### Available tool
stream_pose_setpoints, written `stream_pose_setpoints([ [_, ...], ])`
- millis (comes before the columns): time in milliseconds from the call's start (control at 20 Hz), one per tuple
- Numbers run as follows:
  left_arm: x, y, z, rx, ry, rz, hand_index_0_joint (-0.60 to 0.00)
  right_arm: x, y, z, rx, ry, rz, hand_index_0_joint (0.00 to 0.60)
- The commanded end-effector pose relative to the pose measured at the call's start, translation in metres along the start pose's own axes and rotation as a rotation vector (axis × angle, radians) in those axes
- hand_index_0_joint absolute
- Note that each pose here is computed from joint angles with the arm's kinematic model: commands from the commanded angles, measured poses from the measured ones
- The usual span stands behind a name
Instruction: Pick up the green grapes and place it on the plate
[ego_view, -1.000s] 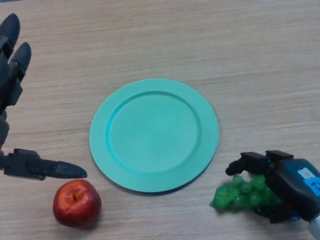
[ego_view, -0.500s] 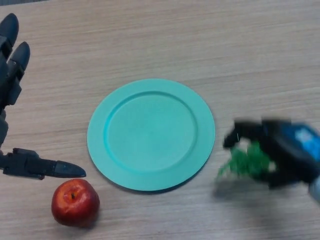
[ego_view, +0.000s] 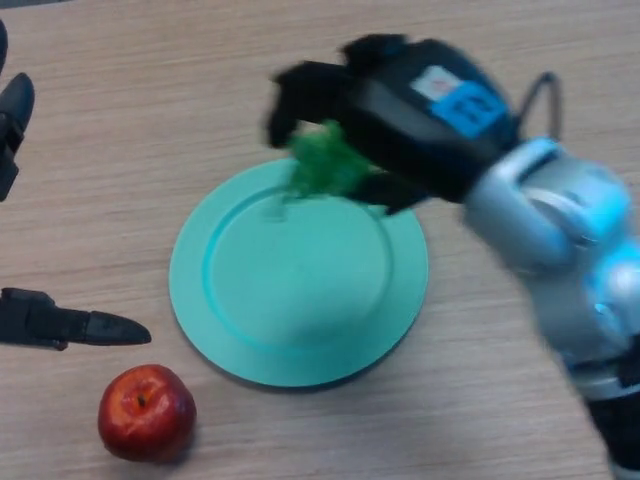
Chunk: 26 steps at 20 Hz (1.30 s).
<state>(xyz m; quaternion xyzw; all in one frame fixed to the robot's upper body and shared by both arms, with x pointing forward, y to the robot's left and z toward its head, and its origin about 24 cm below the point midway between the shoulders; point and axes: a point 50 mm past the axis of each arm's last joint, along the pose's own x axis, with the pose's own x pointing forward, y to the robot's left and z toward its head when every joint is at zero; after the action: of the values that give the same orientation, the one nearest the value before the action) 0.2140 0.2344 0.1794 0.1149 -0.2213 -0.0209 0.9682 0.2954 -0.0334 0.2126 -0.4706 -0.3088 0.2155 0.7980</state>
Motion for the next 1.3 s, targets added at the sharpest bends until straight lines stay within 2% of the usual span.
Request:
stream_pose_setpoints([
  [50, -0.001, 0.015, 0.031, 0.09, -0.204, 0.054, 0.0, 0.008, -0.041, 0.021, -0.048, -0.108, -0.253, 0.6],
  [150, -0.002, 0.019, 0.029, 0.085, -0.199, 0.066, 0.0, 0.009, -0.038, 0.027, -0.011, -0.127, -0.239, 0.6],
  [250, -0.002, 0.02, 0.028, 0.083, -0.195, 0.07, 0.0, 0.009, -0.038, 0.029, 0.007, -0.132, -0.227, 0.405],
  [300, -0.003, 0.02, 0.027, 0.084, -0.19, 0.073, 0.0, 0.009, -0.038, 0.031, 0.018, -0.136, -0.22, 0.256],
  [350, -0.003, 0.021, 0.027, 0.084, -0.186, 0.075, 0.0, 0.009, -0.037, 0.032, 0.03, -0.139, -0.213, 0.156],
  [400, -0.003, 0.021, 0.025, 0.084, -0.176, 0.078, 0.0, 0.007, -0.038, 0.035, 0.067, -0.148, -0.203, 0.008],
  [650, -0.003, 0.017, 0.026, 0.09, -0.176, 0.069, 0.0, -0.001, -0.042, 0.034, 0.164, -0.122, -0.21, 0.0],
  [750, -0.004, 0.016, 0.027, 0.093, -0.183, 0.068, 0.0, -0.013, -0.047, 0.031, 0.208, -0.101, -0.221, 0.0],
  [950, -0.004, 0.012, 0.031, 0.096, -0.196, 0.057, 0.0, -0.054, -0.06, 0.018, 0.419, -0.008, -0.271, 0.0],
  [1000, -0.004, 0.012, 0.032, 0.091, -0.199, 0.045, 0.0, -0.071, -0.062, 0.013, 0.51, 0.025, -0.282, 0.0],
  [1100, -0.003, 0.012, 0.033, 0.085, -0.198, 0.041, 0.0, -0.098, -0.061, -0.002, 0.594, 0.085, -0.323, 0.0],
  [1200, -0.003, 0.009, 0.035, 0.075, -0.199, 0.034, 0.0, -0.119, -0.058, -0.01, 0.668, 0.113, -0.367, 0.0],
  [1300, -0.004, 0.006, 0.034, 0.053, -0.188, 0.027, 0.0, -0.134, -0.058, -0.008, 0.725, 0.098, -0.417, 0.0],
])
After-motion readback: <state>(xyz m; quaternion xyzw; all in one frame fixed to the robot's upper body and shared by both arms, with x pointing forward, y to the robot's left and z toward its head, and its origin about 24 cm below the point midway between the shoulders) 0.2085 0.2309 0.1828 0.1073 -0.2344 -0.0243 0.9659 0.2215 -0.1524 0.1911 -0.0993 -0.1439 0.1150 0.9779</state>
